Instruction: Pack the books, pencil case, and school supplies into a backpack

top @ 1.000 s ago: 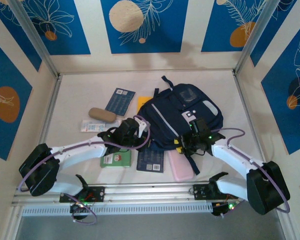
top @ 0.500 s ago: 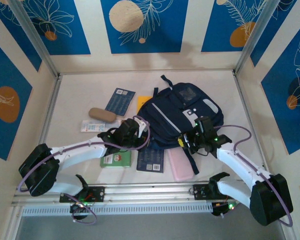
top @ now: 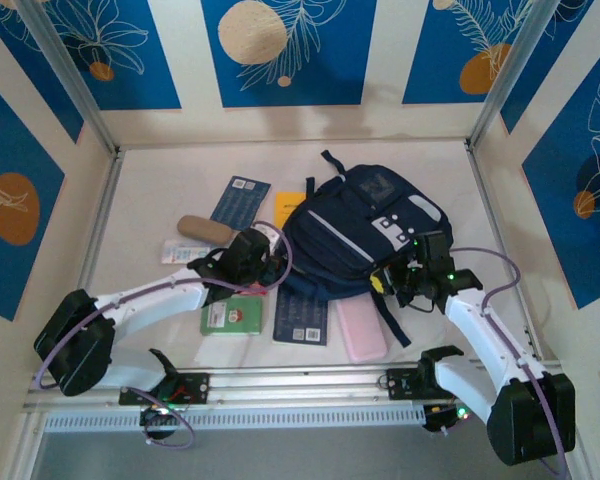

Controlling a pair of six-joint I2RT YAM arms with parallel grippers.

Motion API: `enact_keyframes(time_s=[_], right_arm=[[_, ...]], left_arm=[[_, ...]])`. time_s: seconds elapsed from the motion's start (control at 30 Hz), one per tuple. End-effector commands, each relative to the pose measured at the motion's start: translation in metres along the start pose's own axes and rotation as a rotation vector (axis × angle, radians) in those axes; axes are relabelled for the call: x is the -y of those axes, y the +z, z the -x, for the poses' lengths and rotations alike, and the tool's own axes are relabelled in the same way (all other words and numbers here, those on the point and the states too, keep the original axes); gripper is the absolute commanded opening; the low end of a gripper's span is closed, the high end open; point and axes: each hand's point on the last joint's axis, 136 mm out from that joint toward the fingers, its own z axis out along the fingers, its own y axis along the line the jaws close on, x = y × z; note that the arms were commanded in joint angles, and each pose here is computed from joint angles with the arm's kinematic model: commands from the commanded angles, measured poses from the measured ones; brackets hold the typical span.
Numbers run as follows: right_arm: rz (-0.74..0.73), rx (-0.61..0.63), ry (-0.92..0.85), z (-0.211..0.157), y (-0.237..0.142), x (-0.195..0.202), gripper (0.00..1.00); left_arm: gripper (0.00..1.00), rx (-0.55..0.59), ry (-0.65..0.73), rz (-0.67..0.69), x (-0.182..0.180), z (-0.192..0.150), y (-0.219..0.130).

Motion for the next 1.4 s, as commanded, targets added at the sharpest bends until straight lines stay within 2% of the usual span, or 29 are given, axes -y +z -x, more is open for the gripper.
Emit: enact_keyframes(time_s=[0.0, 0.2, 0.3, 0.4, 0.47, 0.63, 0.7, 0.77, 0.87, 1.0, 1.1, 1.37], right_arm=[[-0.02, 0.008, -0.112, -0.001, -0.015, -0.007, 0.0], [-0.137, 0.016, -0.2, 0.001, -0.024, 0.006, 0.01], [-0.193, 0.008, -0.289, 0.001, -0.029, 0.005, 0.32], [-0.216, 0.017, -0.427, 0.001, -0.035, -0.007, 0.47], [-0.186, 0.005, -0.517, -0.003, -0.037, -0.022, 0.49], [-0.03, -0.016, -0.805, -0.029, -0.027, -0.071, 0.43], [0.029, -0.016, -1.025, -0.05, -0.012, -0.088, 0.43], [0.013, -0.032, -1.241, -0.067, 0.004, -0.095, 0.47], [-0.085, -0.103, -1.466, -0.08, 0.032, -0.095, 0.5], [-0.093, -0.126, -1.566, -0.089, 0.064, -0.099, 0.51], [-0.047, -0.108, -1.564, -0.092, 0.078, -0.109, 0.52], [-0.11, -0.182, -1.573, -0.097, 0.112, -0.1, 0.53]], left_arm=[[0.0, -0.007, -0.008, 0.131, -0.035, 0.008, 0.003], [0.0, -0.03, -0.037, 0.113, -0.042, 0.013, 0.021], [0.0, -0.025, -0.051, 0.001, -0.024, 0.016, 0.026], [0.0, -0.005, -0.079, -0.122, -0.003, 0.019, 0.024], [0.0, 0.017, -0.102, -0.168, 0.004, 0.022, 0.018], [0.0, 0.043, -0.117, -0.225, 0.013, 0.027, 0.006], [0.0, 0.046, -0.122, -0.234, 0.014, 0.027, 0.003], [0.0, 0.042, -0.125, -0.244, 0.015, 0.025, 0.001], [0.0, 0.042, -0.132, -0.255, 0.017, 0.024, -0.002], [0.0, 0.037, -0.14, -0.261, 0.018, 0.021, -0.003], [0.0, 0.032, -0.151, -0.259, 0.018, 0.017, -0.004], [0.0, 0.037, -0.162, -0.262, 0.018, 0.014, -0.004]])
